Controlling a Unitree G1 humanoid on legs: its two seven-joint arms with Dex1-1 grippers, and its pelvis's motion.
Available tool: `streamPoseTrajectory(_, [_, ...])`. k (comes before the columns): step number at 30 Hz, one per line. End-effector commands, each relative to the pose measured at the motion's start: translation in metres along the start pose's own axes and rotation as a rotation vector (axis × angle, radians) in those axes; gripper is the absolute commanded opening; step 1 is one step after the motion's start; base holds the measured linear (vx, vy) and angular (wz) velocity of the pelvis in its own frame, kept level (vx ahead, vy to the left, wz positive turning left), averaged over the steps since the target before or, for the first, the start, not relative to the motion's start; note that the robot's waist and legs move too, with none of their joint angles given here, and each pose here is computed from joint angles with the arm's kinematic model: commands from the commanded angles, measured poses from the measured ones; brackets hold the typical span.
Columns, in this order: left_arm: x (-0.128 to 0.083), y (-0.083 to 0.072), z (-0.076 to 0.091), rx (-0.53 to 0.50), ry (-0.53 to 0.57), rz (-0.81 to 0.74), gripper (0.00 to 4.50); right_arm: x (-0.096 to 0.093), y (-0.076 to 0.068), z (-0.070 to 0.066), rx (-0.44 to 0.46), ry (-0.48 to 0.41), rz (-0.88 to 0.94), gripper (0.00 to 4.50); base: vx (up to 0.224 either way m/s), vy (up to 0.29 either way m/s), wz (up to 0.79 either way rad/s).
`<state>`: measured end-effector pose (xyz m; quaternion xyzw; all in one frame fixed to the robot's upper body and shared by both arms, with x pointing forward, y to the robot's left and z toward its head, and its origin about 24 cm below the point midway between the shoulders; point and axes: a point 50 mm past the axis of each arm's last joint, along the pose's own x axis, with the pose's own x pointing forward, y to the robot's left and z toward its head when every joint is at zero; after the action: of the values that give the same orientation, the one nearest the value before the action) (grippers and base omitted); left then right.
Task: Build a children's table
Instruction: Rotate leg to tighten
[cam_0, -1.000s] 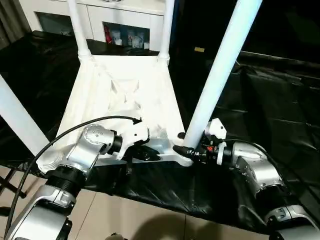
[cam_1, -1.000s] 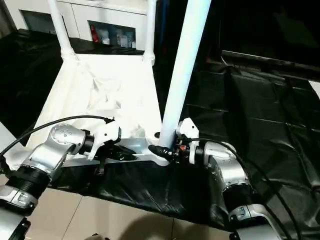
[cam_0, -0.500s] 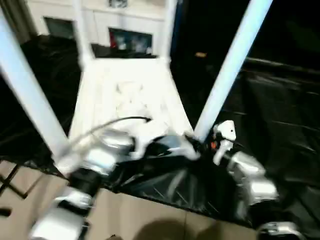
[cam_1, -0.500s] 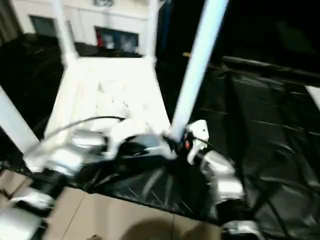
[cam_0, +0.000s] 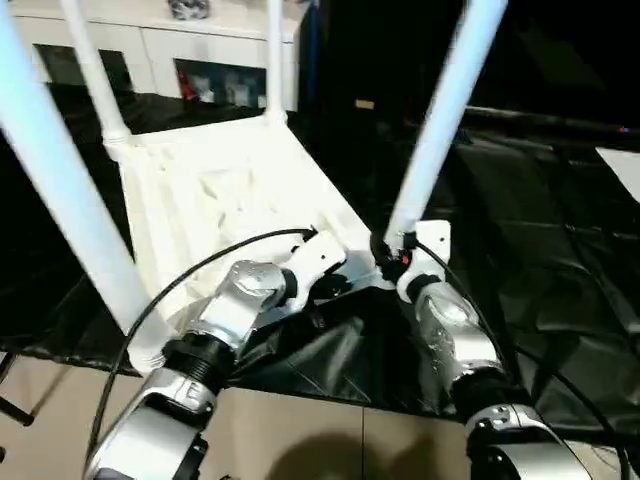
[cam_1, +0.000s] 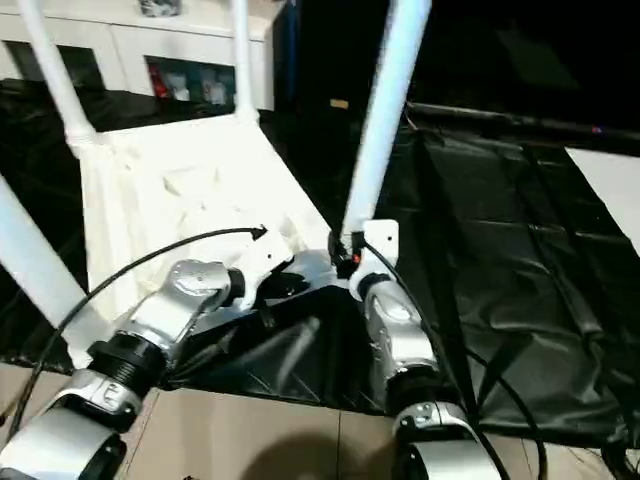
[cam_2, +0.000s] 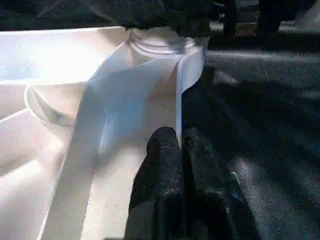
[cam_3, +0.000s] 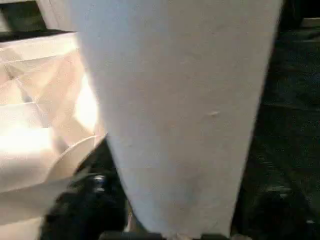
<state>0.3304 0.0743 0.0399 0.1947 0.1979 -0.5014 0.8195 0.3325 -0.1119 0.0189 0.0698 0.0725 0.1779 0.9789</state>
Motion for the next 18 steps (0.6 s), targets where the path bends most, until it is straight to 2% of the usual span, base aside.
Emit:
streamPoseTrajectory(1, [0.003,0.000,0.004,0.037,0.002,-0.016,0.00,-0.004,0.017,-0.007,-0.029,0.032,0.180,3.03,0.000,0.000,0.00])
streamPoseTrajectory(3, [-0.004,0.005,0.000,0.047,0.006,-0.024,0.00,-0.022,0.000,-0.006,-0.087,0.044,0.274,3.27,0.000,0.000,0.00])
streamPoseTrajectory(5, [-0.006,0.006,-0.002,0.049,0.007,-0.029,0.00,-0.031,-0.006,-0.004,-0.107,0.052,0.315,3.34,0.000,0.000,0.00])
streamPoseTrajectory(6, [-0.010,0.009,-0.005,0.049,0.013,-0.047,0.00,-0.055,-0.024,0.004,-0.129,0.071,0.416,3.54,0.000,0.000,0.00])
streamPoseTrajectory(10, [-0.012,0.011,-0.008,0.064,0.024,-0.053,0.00,-0.079,-0.041,0.011,-0.154,0.107,0.500,3.72,0.000,0.000,0.00])
streamPoseTrajectory(13, [-0.013,0.012,-0.008,0.074,0.023,-0.059,0.00,-0.092,-0.053,0.018,-0.184,0.132,0.518,4.05,0.000,0.000,0.00])
streamPoseTrajectory(18, [-0.012,0.013,-0.006,0.078,0.009,-0.082,0.00,-0.104,-0.062,0.031,-0.184,0.142,0.526,4.45,0.000,0.000,0.00])
